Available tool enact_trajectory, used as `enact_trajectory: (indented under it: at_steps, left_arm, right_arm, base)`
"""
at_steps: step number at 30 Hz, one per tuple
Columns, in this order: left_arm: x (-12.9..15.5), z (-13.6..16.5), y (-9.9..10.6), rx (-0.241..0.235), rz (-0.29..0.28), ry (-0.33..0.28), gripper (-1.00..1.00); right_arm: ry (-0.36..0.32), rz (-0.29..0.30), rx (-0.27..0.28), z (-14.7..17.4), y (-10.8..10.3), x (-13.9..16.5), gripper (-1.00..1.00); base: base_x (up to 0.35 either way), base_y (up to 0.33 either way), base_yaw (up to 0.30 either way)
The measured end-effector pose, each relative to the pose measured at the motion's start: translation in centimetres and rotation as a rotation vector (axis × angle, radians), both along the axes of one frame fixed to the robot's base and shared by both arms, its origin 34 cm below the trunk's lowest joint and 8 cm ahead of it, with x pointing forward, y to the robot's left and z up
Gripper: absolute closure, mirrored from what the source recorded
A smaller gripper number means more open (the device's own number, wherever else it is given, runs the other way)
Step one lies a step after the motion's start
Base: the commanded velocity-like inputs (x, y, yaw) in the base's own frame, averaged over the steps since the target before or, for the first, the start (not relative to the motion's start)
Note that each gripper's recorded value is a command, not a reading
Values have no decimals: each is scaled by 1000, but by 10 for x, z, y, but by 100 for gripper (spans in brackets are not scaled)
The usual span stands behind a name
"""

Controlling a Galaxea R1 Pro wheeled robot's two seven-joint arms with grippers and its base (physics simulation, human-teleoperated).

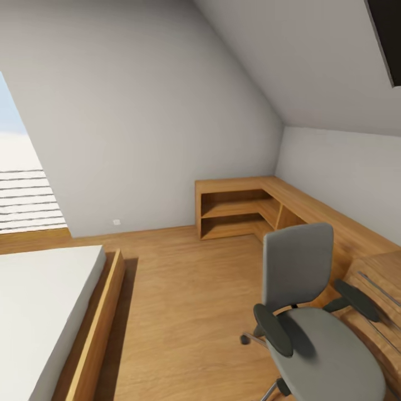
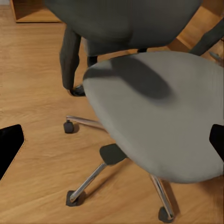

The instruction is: In the bedroom, organize the workspace by keeping the computer under the desk, ensuring the monitor is on the desk, placing the keyboard on the desk next to the monitor, placing the mouse on the desk next to the keyboard, moving the folder from the swivel chair onto the desk next to the mouse, stacking the notebook on top of the folder with the pen on top of the notebook, and positioning the swivel chair next to the desk.

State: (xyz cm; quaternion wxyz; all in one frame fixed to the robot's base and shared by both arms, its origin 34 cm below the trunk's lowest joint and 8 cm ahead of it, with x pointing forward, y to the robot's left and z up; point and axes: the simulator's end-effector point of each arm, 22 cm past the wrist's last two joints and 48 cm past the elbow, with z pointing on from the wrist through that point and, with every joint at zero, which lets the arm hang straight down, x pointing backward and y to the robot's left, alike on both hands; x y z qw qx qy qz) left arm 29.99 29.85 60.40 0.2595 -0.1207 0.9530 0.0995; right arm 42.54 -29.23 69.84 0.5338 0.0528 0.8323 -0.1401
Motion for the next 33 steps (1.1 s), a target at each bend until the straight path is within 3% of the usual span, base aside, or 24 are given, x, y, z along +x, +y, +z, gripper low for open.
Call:
enact_trajectory:
  at_steps: [17, 33]
  left_arm:
    - [0, 0, 1, 2, 1, 2, -100]
    - [0, 0, 0, 2, 0, 2, -100]
  right_arm:
    - [1, 0, -2, 0, -1, 0, -100]
    - [1, 0, -2, 0, -1, 0, -100]
  base:
    - [257, 203, 0]
    - [272, 35, 0]
